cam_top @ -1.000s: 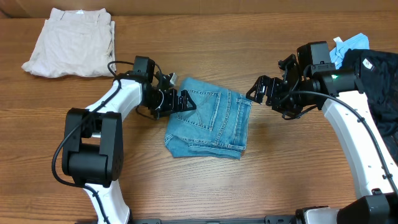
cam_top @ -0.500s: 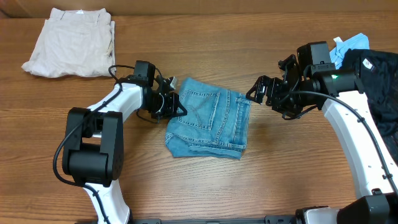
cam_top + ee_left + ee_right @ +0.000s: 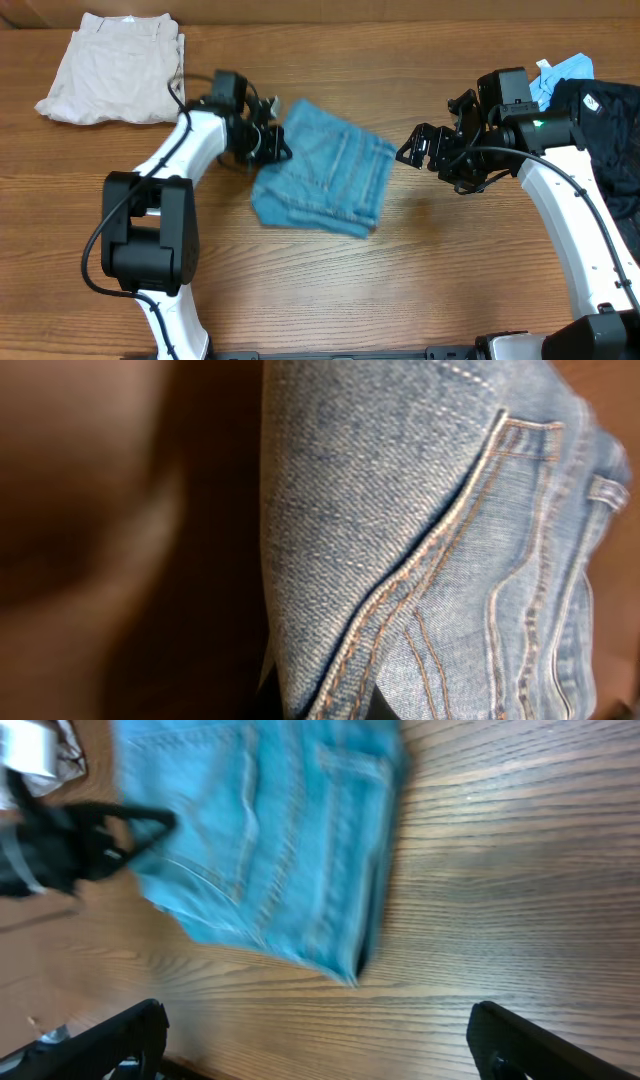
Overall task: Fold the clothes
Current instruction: 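Carry the folded jeans to the top-left onto the beige garment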
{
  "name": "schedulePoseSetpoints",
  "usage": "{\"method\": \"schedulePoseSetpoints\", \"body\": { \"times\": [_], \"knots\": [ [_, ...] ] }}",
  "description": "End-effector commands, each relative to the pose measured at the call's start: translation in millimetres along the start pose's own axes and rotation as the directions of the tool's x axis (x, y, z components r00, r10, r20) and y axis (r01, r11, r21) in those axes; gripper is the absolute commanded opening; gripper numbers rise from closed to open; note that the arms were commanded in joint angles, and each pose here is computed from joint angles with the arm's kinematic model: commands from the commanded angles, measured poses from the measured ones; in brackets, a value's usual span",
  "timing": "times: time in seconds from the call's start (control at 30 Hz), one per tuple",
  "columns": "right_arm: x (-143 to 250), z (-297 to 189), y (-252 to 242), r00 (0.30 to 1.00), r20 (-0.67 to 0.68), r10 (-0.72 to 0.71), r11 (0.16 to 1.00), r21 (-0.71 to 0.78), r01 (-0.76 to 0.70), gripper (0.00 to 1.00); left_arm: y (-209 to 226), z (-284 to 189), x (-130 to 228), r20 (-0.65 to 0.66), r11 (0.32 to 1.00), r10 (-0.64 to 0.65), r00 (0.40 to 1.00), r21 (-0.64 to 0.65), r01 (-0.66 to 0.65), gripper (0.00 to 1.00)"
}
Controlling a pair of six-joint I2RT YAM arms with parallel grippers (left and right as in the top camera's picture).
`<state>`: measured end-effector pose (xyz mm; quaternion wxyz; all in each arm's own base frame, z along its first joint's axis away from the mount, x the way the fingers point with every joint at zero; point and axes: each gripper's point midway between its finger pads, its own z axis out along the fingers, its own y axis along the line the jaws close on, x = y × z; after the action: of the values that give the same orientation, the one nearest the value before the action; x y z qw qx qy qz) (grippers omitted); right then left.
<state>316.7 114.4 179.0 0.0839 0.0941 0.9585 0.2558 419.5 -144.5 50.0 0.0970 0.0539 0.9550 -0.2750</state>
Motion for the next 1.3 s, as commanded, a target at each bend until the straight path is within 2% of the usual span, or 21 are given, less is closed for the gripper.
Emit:
{"method": "schedulePoseSetpoints", "body": {
  "times": [0.0, 0.2, 0.4, 0.8, 1.07, 1.27],
  "knots": [
    [-6, -6, -2, 1.000, 0.029, -0.010, 1.000, 0.022, 0.010, 1.00, 13, -31, -43, 0.102, 0.986, 0.122, 0.987, -0.122, -0.110, 0.04],
    [-2, -6, -4, 1.000, 0.014, -0.002, 1.000, 0.031, 0.002, 1.00, 23, -68, -80, 0.177, 0.949, 0.196, 0.964, -0.280, -0.142, 0.04],
    [3, -6, -11, 1.000, -0.003, 0.004, 0.998, 0.064, -0.004, 1.00, 44, -100, -102, 0.213, 0.902, 0.253, 0.944, -0.404, -0.151, 0.04],
    [11, -7, -16, 0.999, -0.033, 0.011, 0.996, 0.089, -0.008, 1.00, 90, -170, -129, 0.302, 0.861, 0.285, 0.909, -0.497, -0.105, 0.04],
    [11, -7, -16, 0.999, -0.034, 0.012, 0.996, 0.089, -0.009, 1.00, 87, -209, -149, 0.360, 0.837, 0.343, 0.868, -0.536, -0.109, 0.04],
    [12, -7, -16, 0.999, -0.036, 0.013, 0.996, 0.090, -0.010, 1.00, 85, -233, -161, 0.375, 0.795, 0.384, 0.844, -0.598, -0.096, 0.04]
  ]
}}
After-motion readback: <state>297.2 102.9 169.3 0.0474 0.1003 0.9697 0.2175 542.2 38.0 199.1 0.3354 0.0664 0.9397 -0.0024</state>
